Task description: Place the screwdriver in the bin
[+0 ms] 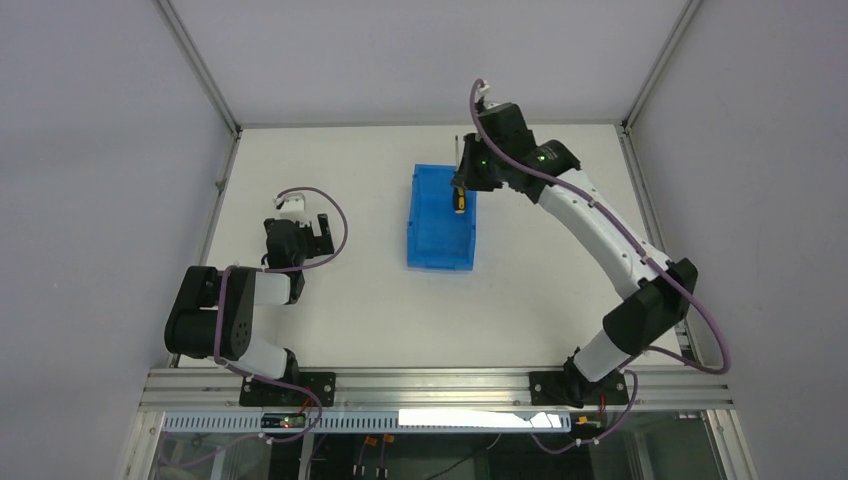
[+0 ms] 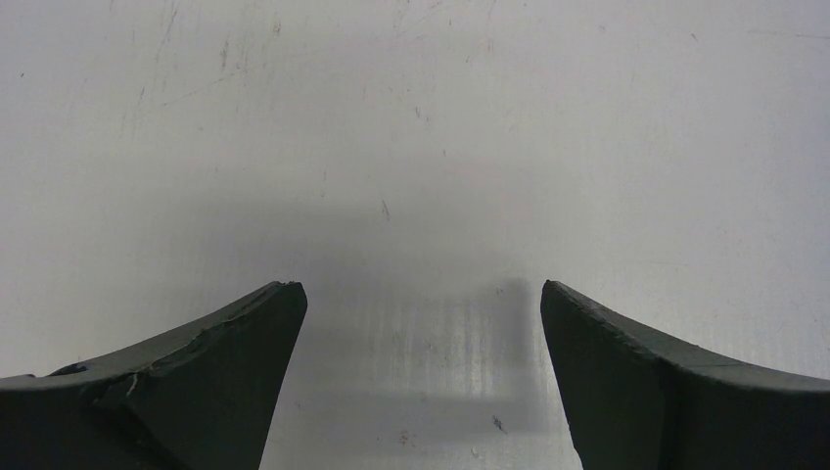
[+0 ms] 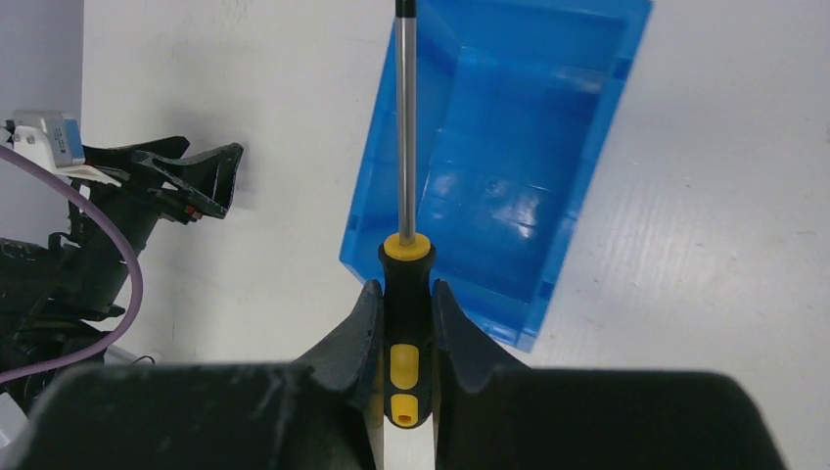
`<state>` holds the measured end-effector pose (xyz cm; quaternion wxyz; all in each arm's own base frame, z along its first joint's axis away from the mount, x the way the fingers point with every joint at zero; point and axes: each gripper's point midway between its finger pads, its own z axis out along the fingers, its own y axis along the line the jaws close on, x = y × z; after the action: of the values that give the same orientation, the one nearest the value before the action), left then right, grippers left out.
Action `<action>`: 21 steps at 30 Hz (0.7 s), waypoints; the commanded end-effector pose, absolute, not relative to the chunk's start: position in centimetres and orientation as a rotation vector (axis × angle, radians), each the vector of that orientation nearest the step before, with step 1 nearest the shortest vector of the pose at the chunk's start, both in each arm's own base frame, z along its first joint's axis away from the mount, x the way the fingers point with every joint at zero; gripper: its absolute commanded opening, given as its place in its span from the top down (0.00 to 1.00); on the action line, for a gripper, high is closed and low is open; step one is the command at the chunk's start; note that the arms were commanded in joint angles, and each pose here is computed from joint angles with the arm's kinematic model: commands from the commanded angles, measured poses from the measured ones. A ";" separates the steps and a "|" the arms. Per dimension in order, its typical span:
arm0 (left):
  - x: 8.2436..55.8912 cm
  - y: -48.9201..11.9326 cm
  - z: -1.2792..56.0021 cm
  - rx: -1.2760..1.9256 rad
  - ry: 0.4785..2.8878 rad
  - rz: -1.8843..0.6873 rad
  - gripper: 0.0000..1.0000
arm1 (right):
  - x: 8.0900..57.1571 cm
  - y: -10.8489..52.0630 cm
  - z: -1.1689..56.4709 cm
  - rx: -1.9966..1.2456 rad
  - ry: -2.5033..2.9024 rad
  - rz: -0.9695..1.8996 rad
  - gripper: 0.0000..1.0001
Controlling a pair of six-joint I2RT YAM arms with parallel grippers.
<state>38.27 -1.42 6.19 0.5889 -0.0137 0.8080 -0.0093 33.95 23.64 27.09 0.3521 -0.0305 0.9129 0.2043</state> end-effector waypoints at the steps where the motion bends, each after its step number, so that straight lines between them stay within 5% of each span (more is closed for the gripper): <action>1: 39.3 -1.6 7.9 -0.032 1.820 -0.043 0.00 | 36.6 27.5 26.4 -0.070 2.307 0.550 1.00; 21: 39.3 -1.6 7.9 -0.032 1.822 -0.044 0.00 | 37.6 29.4 4.9 -0.089 2.683 0.308 0.98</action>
<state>38.27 -1.42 6.19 0.5889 -0.0137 0.8080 -0.0093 36.79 28.33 5.02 0.2011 -0.0374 0.9737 0.1009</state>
